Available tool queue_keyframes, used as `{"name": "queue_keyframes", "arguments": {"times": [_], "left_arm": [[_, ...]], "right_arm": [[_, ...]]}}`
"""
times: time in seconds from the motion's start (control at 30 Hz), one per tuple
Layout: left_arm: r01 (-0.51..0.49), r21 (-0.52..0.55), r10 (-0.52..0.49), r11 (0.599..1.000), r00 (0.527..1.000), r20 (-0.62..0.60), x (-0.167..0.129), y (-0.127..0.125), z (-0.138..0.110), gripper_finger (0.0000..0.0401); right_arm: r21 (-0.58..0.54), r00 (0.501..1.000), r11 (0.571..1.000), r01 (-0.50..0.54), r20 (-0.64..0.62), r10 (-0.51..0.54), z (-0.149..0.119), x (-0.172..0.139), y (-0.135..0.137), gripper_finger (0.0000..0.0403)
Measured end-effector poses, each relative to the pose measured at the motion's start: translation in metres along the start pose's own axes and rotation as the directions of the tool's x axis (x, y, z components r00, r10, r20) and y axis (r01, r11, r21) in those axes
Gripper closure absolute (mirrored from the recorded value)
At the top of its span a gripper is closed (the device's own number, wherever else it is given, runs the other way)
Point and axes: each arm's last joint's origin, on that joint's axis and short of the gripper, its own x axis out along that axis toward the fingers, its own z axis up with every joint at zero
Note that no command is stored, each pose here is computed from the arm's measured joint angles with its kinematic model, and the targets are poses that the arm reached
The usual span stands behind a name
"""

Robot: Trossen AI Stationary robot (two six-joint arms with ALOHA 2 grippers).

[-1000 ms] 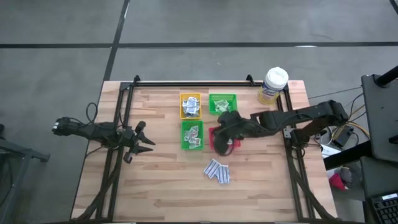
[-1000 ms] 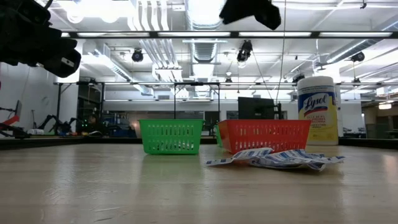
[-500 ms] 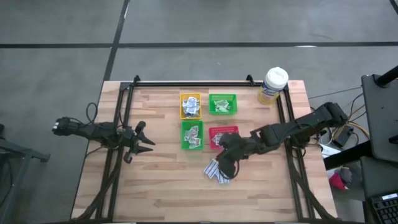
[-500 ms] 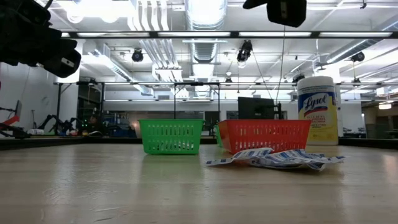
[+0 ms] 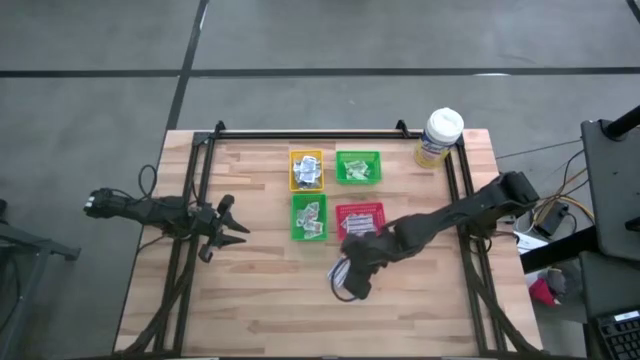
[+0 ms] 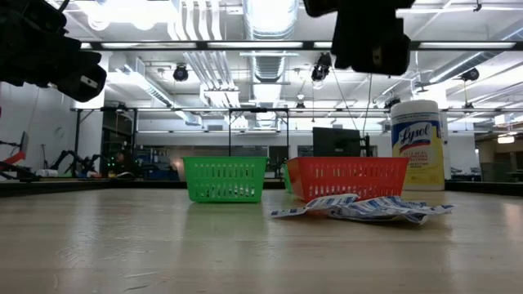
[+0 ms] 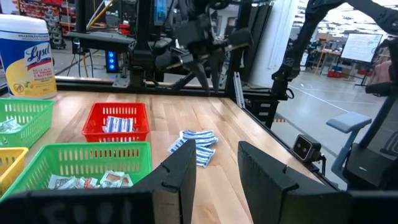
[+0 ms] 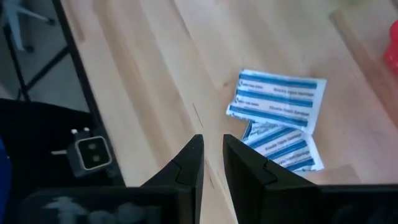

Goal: Pick & Place First Aid Supplies
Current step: Put the blue bandage pack into the red bin

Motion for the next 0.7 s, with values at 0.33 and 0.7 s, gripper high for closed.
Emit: {"name": "queue_keyframes", "arguments": {"times": [0.33,0.7], "left_arm": [[0.006,-0.001,-0.006,1.0,1.0,-0.001,0.0,0.0,0.0,0.0286],[0.008,-0.001,-0.008,1.0,1.0,-0.002,0.0,0.0,0.0,0.0286]], "right_arm": [[0.055,0.98,0.985,0.163,-0.122,-0.156,-0.011,0.011,-0.015,0.0344],[0.012,0.964,0.976,0.219,-0.155,-0.215,-0.014,0.015,-0.021,0.0286]]}}
